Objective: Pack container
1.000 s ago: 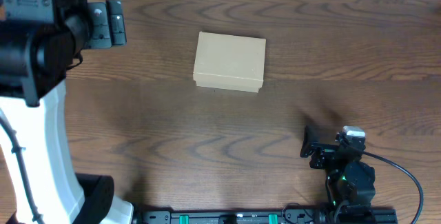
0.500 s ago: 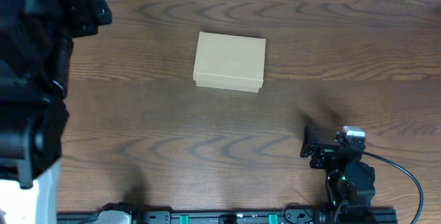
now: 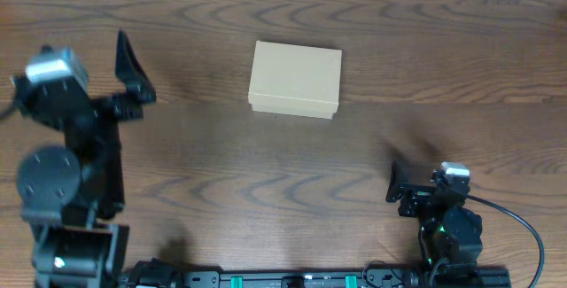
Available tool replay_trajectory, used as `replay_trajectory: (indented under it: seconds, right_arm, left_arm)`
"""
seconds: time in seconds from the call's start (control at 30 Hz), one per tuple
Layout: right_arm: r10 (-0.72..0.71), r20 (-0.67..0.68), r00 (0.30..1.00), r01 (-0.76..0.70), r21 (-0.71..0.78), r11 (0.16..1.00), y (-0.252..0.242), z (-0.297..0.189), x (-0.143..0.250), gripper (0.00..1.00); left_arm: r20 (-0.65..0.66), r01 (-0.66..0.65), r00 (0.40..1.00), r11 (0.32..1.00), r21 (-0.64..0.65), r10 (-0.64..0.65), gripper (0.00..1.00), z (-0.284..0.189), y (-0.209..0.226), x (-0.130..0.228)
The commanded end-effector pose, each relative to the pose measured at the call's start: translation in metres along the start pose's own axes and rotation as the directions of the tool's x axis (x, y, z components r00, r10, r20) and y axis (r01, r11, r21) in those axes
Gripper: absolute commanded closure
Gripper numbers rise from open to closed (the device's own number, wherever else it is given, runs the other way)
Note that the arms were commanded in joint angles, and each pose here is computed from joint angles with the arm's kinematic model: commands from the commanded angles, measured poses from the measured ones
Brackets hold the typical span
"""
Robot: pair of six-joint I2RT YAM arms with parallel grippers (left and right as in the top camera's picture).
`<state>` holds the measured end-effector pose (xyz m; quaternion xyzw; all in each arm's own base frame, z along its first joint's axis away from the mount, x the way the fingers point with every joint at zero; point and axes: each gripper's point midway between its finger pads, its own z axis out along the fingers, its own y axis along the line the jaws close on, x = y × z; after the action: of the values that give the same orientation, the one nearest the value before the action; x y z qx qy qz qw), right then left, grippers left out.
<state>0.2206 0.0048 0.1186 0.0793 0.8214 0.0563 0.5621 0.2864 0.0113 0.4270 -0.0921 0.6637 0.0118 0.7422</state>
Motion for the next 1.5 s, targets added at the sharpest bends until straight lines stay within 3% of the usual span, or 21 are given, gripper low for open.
replay_trajectory:
  seconds: [0.0, 0.63, 1.47]
  right_arm:
    - [0.012, 0.01, 1.0, -0.012, 0.017, 1.0, -0.004, 0.0, -0.001, 0.01]
    - [0.012, 0.01, 1.0, -0.012, 0.017, 1.0, -0.004, 0.0, -0.001, 0.01]
    - [0.012, 0.01, 1.0, -0.012, 0.017, 1.0, -0.004, 0.0, -0.001, 0.01]
  left_arm:
    - [-0.007, -0.007, 1.0, 0.999, -0.033, 0.007, 0.04, -0.007, 0.01, 0.021]
    - [0.02, 0.002, 1.0, 0.999, -0.041, -0.001, 0.04, -0.059, 0.032, 0.084]
    - [-0.003, -0.006, 1.0, 0.999, -0.043, 0.006, 0.04, -0.077, 0.043, 0.15]
